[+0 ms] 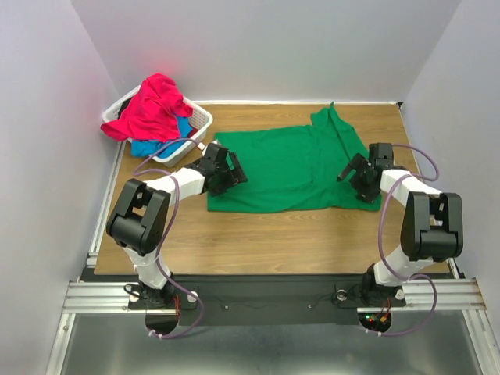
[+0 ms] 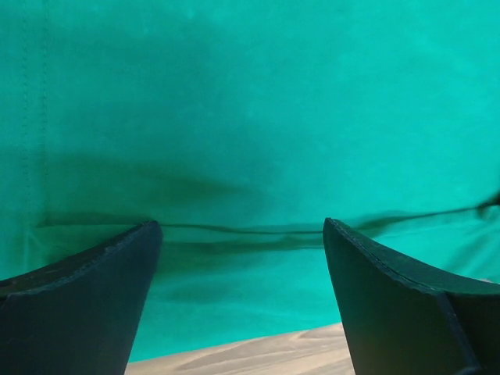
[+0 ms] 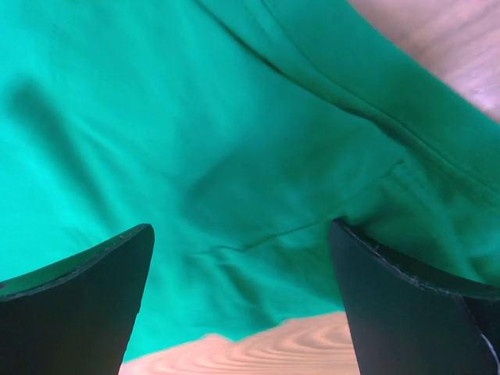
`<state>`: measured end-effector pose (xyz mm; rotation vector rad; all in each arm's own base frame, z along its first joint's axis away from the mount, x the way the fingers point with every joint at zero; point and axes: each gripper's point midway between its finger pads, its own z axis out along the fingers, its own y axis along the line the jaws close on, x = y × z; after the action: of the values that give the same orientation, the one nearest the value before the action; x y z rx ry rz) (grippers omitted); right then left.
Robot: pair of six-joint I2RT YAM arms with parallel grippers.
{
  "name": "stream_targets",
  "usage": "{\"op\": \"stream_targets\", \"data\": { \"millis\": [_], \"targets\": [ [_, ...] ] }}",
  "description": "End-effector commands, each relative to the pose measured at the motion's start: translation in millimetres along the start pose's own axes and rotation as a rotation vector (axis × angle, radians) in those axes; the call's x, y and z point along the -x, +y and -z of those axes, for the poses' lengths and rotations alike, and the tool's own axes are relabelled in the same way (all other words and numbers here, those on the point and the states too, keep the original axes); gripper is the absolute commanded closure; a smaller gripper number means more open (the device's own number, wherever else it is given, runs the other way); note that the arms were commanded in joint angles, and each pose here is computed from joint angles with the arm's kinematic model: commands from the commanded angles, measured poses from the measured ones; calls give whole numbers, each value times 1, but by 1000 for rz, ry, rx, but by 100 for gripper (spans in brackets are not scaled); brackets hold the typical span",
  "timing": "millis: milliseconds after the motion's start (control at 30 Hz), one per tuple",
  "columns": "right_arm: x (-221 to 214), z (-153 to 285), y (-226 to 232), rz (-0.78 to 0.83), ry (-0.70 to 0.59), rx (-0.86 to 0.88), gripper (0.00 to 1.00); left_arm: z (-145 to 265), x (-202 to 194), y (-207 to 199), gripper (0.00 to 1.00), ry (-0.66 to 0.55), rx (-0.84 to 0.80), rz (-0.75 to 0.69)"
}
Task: Fold and stack the t-shirts
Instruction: Fold the tshirt
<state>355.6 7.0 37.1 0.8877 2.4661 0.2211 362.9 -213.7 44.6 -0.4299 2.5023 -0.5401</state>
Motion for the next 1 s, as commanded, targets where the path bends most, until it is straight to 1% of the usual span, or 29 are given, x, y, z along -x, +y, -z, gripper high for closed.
{"op": "stream_targets", "data": {
  "millis": [0,33,67,100,133,167,233,267,333,400,433,467,500,567,633,733,767,800,833,900,933,967],
  "targets": [
    [-17,-2,-26,-121,50,-32,0,-4,-8,12,2,-3,21,-12],
    [-20,-1,-38,-152,55,-49,0,-4,-12,16,2,6,30,-12],
    [-24,4,-42,-171,60,-40,0,-5,-26,28,2,38,49,-12],
    [-43,6,-56,-188,95,-56,0,-2,-32,30,2,48,45,-8],
    [-51,8,-60,-193,106,-56,0,0,-40,37,2,58,58,12],
    [-63,12,-64,-203,130,-59,0,3,-58,54,2,94,87,20],
    [-76,24,-66,-217,130,-31,0,13,-69,58,2,104,76,32],
    [-93,27,-74,-229,154,-38,0,17,-75,60,2,110,76,44],
    [-100,42,-72,-256,138,-5,0,32,-93,64,2,118,65,42],
    [-118,50,-80,-298,159,-23,0,42,-113,75,2,145,81,84],
    [-116,59,-78,-303,118,8,0,50,-114,74,2,132,68,94],
    [-120,64,-84,-324,115,-21,0,59,-119,74,2,130,58,117],
    [-118,69,-85,-324,92,-18,0,59,-127,82,2,145,82,119],
    [-109,82,-86,-333,25,-12,0,71,-124,87,2,111,96,128],
    [-103,91,-88,-334,-8,-28,0,80,-112,97,2,39,147,131],
    [-86,101,-79,-335,-45,-7,0,93,-76,75,2,-55,127,110],
    [-79,105,-74,-334,-60,6,0,93,-76,78,2,-58,141,98],
    [-74,105,-72,-322,-54,-1,0,98,-60,62,2,-90,111,88],
    [-54,114,-61,-304,-95,23,0,97,-51,61,2,-114,128,63],
    [-31,115,-58,-239,-122,-12,0,103,-21,39,2,-176,108,48],
    [-6,126,-48,-214,-179,-1,0,104,-1,29,2,-205,114,20],
    [10,128,-41,-182,-211,11,0,103,8,26,2,-217,126,13]
  ]
}}
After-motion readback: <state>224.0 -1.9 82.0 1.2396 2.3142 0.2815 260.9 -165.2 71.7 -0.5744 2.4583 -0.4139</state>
